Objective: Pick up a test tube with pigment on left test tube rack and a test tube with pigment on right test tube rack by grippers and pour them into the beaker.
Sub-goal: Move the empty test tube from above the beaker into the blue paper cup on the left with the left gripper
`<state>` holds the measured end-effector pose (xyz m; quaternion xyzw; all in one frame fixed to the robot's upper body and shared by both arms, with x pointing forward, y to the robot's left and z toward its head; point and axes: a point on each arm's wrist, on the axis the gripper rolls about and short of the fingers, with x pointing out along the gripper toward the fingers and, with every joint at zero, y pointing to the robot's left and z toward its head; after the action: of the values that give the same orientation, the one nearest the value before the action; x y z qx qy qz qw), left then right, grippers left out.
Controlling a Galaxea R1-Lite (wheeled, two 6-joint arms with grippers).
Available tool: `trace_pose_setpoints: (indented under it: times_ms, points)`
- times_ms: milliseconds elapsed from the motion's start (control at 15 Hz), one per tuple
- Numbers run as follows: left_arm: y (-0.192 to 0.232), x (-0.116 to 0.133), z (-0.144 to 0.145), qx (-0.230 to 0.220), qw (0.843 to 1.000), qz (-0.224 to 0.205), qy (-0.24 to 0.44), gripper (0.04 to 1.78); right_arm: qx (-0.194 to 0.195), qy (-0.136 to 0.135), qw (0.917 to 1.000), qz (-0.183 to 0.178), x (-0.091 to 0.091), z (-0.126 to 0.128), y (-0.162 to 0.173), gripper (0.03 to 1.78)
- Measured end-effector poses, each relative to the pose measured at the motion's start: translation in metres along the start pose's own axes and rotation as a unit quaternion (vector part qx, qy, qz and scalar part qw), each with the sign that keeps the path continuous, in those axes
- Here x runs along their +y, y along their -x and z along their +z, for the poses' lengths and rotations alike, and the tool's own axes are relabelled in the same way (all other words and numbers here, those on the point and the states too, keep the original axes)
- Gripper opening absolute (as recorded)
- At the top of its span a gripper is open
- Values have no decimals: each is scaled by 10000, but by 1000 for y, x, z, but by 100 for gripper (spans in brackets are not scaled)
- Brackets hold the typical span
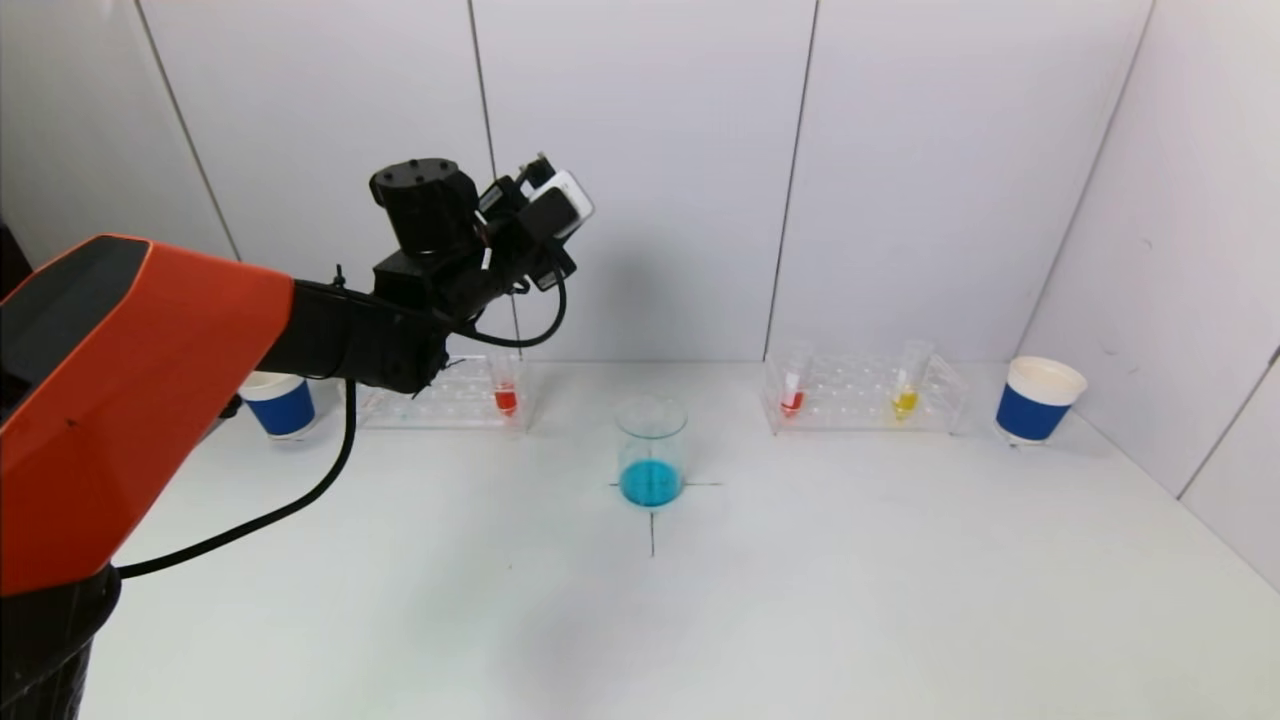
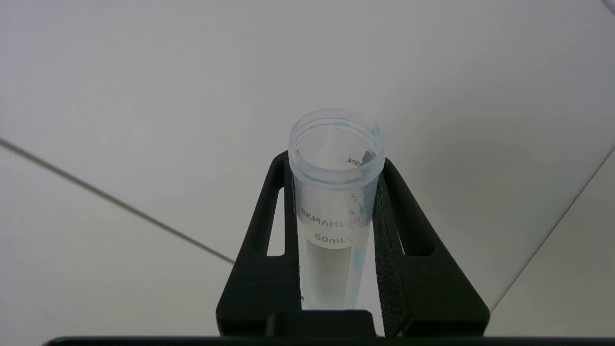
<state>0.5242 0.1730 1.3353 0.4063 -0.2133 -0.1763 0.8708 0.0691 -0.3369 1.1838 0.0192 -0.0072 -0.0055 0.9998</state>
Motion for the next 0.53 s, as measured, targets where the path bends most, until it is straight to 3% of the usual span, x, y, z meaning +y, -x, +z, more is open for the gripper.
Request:
trace_pose_setpoints:
  times_ms: [333, 533]
  points:
    - [2, 30, 17, 840, 9866, 608, 1258, 45, 2, 0, 10000, -2, 0, 0, 0, 177]
    - [11, 47, 27, 1340, 9678, 751, 1994, 45, -2, -1, 10000, -2, 0, 0, 0, 177]
